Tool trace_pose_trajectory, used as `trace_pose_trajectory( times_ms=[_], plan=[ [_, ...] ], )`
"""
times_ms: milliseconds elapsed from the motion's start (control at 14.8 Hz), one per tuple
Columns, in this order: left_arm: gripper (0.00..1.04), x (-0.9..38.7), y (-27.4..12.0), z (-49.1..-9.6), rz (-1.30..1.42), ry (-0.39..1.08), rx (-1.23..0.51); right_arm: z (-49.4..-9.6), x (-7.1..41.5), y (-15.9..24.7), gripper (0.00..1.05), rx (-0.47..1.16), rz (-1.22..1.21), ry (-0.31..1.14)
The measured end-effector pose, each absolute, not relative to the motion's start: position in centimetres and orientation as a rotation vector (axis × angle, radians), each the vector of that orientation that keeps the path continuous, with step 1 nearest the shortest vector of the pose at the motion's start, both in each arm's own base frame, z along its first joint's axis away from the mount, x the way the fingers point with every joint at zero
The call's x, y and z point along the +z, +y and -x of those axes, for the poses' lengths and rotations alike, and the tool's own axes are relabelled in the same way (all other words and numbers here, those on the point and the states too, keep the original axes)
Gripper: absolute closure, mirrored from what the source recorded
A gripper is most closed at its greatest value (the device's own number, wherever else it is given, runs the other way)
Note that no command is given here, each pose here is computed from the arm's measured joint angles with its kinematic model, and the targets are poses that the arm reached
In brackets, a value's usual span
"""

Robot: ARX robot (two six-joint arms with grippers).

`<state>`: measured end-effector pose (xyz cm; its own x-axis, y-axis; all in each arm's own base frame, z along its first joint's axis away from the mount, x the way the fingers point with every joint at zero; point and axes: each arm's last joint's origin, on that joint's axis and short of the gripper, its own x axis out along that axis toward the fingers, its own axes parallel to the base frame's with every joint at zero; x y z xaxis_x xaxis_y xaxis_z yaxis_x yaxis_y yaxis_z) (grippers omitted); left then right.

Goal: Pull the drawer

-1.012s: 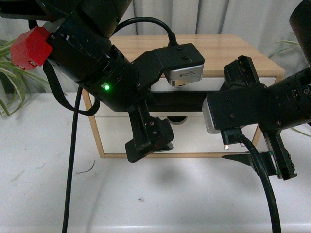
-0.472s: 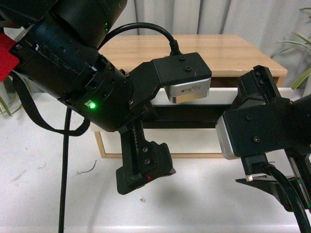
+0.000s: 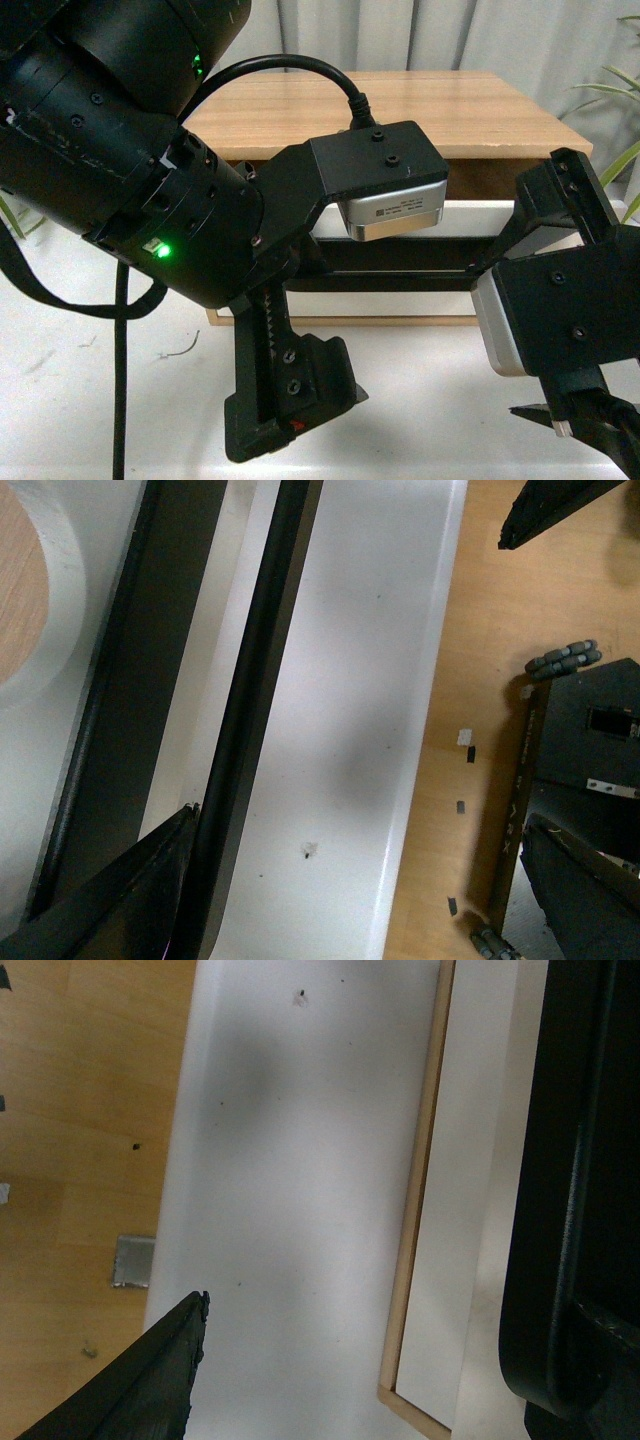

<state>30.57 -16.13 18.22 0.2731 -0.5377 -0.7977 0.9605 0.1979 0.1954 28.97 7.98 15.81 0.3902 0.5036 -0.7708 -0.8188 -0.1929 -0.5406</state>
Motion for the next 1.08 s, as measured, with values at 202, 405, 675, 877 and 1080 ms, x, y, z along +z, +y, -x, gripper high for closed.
trace_pose_trajectory(
  times_ms=[202,405,675,877,1080],
  plan=[
    [0.07,18.3,-15.8,-28.8,-0.769,0.669,-1.181,-27.0,16.0,8.0,0.06,1.259,1.271,0.334],
    [0.07,18.6,-15.7,-28.3,-0.745,0.673,-1.181,-26.6,16.2,8.0,0.06,1.258,1.251,0.319],
    [0.07,21.2,-14.9,-28.6,-0.664,0.603,-1.155,-26.4,18.2,7.9,0.06,1.233,1.184,0.284],
    [0.07,25.5,-13.9,-28.1,-0.533,0.451,-1.138,-26.4,22.2,7.5,0.06,1.183,1.120,0.194],
    [0.07,28.8,-11.0,-29.2,-0.413,0.287,-0.966,-28.3,24.5,6.4,0.06,0.972,1.048,0.109]
  ],
)
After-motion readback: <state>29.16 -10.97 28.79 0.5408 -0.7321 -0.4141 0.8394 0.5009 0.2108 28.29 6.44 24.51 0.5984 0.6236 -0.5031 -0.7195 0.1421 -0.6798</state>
